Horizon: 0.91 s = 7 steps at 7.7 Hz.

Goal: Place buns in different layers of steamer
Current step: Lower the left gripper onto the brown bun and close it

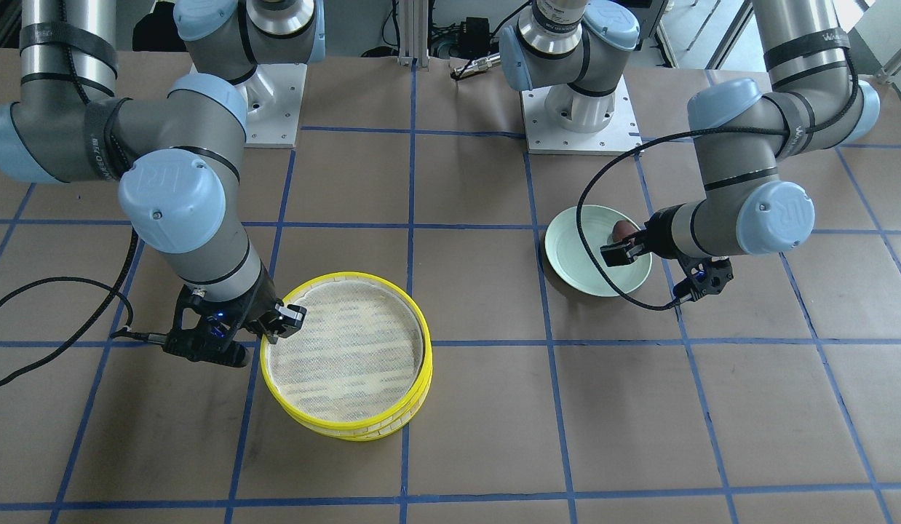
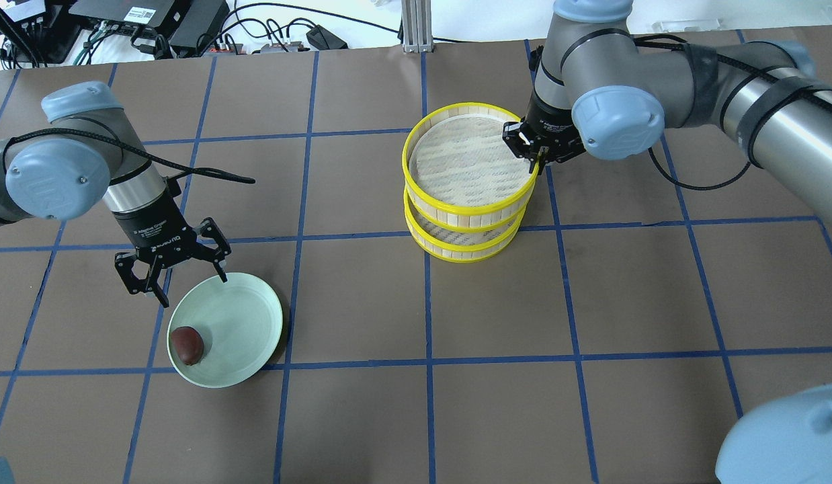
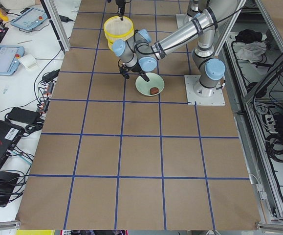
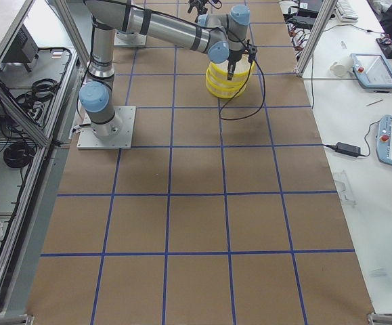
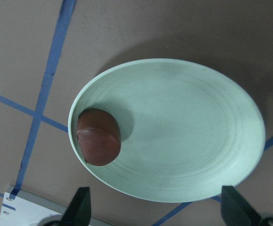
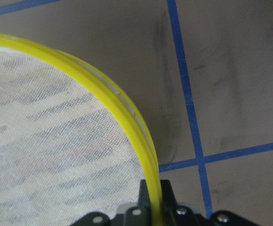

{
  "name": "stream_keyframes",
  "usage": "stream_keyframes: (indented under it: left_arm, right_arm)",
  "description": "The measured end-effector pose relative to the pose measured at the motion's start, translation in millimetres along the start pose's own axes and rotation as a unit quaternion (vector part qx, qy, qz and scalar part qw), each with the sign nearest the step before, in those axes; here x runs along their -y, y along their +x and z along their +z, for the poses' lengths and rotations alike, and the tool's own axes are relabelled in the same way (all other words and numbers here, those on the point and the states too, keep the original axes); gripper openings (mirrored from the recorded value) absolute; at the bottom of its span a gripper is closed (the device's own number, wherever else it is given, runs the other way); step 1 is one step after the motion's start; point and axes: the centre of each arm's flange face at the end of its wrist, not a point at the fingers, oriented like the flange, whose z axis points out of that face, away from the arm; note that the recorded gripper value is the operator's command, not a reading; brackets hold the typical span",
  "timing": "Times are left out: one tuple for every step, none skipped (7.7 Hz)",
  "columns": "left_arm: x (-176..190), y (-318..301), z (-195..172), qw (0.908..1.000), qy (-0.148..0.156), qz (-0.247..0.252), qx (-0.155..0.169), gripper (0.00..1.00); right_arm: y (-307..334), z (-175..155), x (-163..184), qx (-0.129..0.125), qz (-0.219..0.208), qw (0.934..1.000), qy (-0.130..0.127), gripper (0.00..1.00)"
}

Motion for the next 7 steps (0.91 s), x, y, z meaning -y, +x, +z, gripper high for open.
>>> stream_keyframes:
  left_arm:
    - [5.5, -2.8, 9.1, 0.9998, -0.007, -0.004, 0.02, 0.9]
    - [12.1, -4.7, 17.6, 0.9993, -0.014, -0.006, 0.033, 0.87]
    - [19.4, -8.0, 25.9, 0.9989, -0.024, -0.009, 0.038, 0.86]
    - [27.5, -13.4, 35.7, 0.9984, -0.038, -0.015, 0.039, 0.86]
    - [34.9, -20.2, 43.6, 0.9978, -0.049, -0.022, 0.038, 0.86]
    - [39.2, -24.5, 49.9, 0.9973, -0.058, -0.025, 0.038, 0.86]
    - [40.1, -26.3, 56.9, 0.9967, -0.066, -0.026, 0.04, 0.86]
  right_arm:
    - [-0.5, 2.8, -1.0, 0.004, -0.002, 1.0, 0.002, 0.0]
    - [-0.3, 6.6, -2.4, 0.006, -0.003, 1.0, 0.002, 0.0]
    - [0.1, 10.8, -4.2, 0.006, -0.005, 1.0, 0.003, 0.0]
    - [0.5, 16.1, -5.6, 0.006, -0.008, 0.9999, 0.002, 0.0]
    - [1.0, 19.5, -6.3, 0.006, -0.01, 0.9999, 0.001, 0.0]
    - [1.5, 21.3, -6.6, 0.006, -0.01, 0.9999, 0.0, 0.0]
    - [1.8, 22.6, -6.7, 0.005, -0.01, 0.9999, -0.001, 0.0]
